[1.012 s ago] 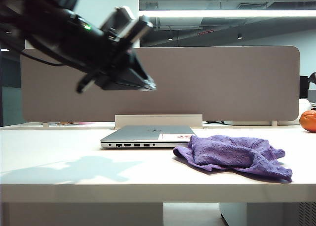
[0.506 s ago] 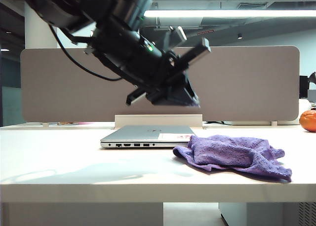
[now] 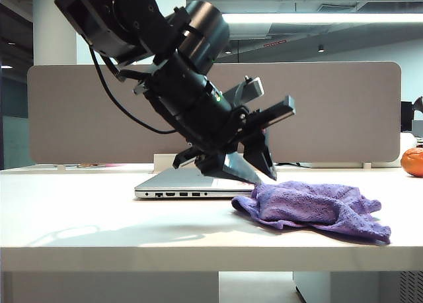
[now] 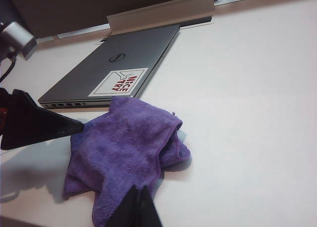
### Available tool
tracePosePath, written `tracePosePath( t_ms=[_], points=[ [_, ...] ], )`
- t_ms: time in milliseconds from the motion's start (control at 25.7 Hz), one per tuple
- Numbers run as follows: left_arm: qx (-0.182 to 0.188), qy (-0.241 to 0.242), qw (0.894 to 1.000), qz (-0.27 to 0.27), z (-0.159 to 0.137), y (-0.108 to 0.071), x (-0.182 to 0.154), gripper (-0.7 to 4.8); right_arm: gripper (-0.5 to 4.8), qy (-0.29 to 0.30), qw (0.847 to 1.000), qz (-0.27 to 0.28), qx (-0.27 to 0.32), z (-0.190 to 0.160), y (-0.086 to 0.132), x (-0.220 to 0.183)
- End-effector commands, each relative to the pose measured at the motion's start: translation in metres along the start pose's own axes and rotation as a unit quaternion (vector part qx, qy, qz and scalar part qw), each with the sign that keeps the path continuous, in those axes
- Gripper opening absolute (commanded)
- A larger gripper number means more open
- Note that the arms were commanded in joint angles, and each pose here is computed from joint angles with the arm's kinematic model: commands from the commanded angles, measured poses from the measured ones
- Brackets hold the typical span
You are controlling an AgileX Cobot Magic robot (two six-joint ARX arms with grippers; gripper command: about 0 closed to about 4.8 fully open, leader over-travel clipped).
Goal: Pick up the purple rag and put it over the laptop.
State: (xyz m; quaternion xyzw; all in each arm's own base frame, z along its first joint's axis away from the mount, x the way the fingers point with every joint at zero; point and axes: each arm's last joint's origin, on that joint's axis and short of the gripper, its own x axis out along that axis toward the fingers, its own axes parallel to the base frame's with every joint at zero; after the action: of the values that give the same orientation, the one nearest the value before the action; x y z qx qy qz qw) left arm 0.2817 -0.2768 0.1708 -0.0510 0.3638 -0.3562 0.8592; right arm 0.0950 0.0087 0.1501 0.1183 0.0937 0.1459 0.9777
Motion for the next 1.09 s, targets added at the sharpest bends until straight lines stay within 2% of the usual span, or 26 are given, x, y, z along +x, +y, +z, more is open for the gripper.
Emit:
tracePosePath(
  t_ms=[39,117,156,311,389,895,1012,1051,1090],
  points=[
    [0.006,0.001,1.000,-0.003,-0.002,-0.004,0.001,1.34,0.22,-0.002,1.000,0.000,-0.001,0.000,0.000,0.000],
    [0.006,-0.003,1.000,-0.005,-0.001,-0.004,0.001,1.35,0.22,-0.002,1.000,0.000,-0.001,0.000,0.000,0.000],
    [0.007,-0.004,1.000,-0.005,-0.001,-0.005,0.001,1.59,0.22,-0.002,1.000,0.000,-0.001,0.000,0.000,0.000],
    [0.008,-0.012,1.000,-0.008,-0.001,-0.004,0.004,3.29,0.22,-0.002,1.000,0.000,-0.001,0.000,0.000,0.000],
    [0.008,-0.018,1.000,-0.011,-0.001,-0.004,0.007,3.55,0.22,-0.002,1.000,0.000,0.000,0.000,0.000,0.000],
    [0.012,0.016,1.000,-0.011,-0.025,-0.003,0.031,3.54,0.22,-0.002,1.000,0.000,0.000,0.000,0.000,0.000],
    [0.016,0.023,1.000,-0.008,-0.029,-0.006,0.034,3.27,0.22,-0.002,1.000,0.000,0.000,0.000,0.000,0.000],
    [0.016,0.022,1.000,-0.004,-0.030,-0.007,0.034,2.68,0.22,-0.002,1.000,0.000,0.000,0.000,0.000,0.000],
    [0.018,0.022,1.000,-0.004,-0.030,-0.008,0.034,1.82,0.22,-0.002,1.000,0.000,0.000,0.000,0.000,0.000]
  ],
)
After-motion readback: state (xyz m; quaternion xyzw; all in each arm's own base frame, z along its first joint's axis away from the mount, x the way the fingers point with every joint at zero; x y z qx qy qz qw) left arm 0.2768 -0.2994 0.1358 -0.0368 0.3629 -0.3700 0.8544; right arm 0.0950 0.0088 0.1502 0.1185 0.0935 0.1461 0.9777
